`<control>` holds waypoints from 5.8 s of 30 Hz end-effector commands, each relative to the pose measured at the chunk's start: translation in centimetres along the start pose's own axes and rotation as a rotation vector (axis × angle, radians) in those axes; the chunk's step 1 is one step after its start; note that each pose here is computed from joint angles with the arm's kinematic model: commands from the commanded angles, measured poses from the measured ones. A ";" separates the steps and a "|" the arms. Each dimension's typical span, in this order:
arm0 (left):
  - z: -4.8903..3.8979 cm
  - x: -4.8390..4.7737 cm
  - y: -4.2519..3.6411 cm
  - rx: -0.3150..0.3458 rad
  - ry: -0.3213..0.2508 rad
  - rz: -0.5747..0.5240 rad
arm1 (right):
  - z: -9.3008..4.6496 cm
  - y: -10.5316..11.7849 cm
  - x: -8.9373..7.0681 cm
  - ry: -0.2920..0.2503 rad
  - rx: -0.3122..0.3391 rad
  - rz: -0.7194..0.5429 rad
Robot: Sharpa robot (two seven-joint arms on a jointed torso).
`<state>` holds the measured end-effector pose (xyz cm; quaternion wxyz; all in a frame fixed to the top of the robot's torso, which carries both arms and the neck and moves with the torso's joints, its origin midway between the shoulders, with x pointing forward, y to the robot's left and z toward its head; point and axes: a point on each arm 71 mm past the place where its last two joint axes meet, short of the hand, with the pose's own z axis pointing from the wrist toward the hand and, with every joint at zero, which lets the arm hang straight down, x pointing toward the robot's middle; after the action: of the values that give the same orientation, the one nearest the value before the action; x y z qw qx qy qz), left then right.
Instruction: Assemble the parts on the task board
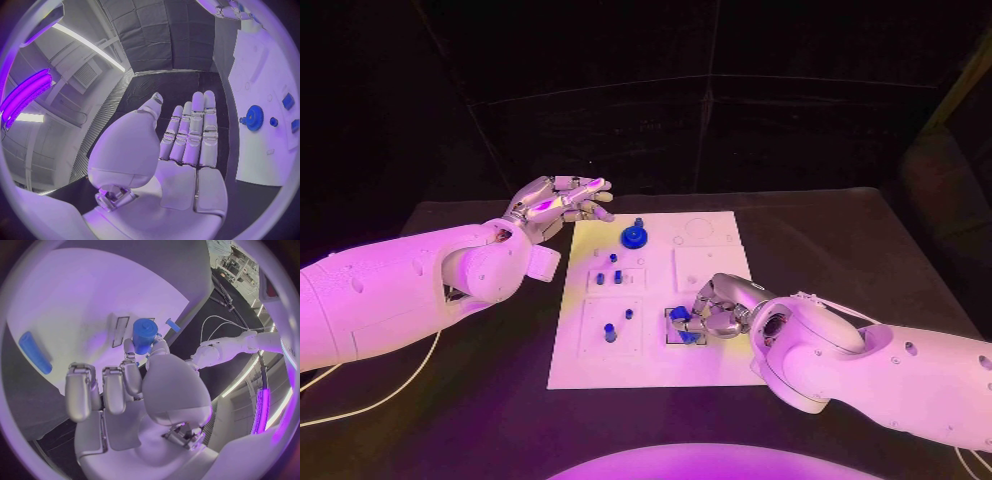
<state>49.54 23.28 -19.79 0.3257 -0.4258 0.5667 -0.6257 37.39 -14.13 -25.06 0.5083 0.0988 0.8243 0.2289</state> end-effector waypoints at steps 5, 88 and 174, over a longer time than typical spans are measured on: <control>0.09 0.22 -0.10 0.005 0.011 -0.009 | 0.4 0.4 0.2 -0.007 0.000 -0.036; -0.06 -0.27 -0.06 -0.002 -0.003 -0.003 | -2.1 -1.5 -2.4 -0.135 -0.138 -0.051; -0.15 -0.24 0.02 -0.007 0.003 -0.007 | -2.6 -6.8 -1.8 0.012 0.124 -0.390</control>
<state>49.52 23.65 -19.96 0.3257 -0.4298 0.5692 -0.6207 36.83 -21.00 -24.92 0.5523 -0.0531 0.8269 0.0919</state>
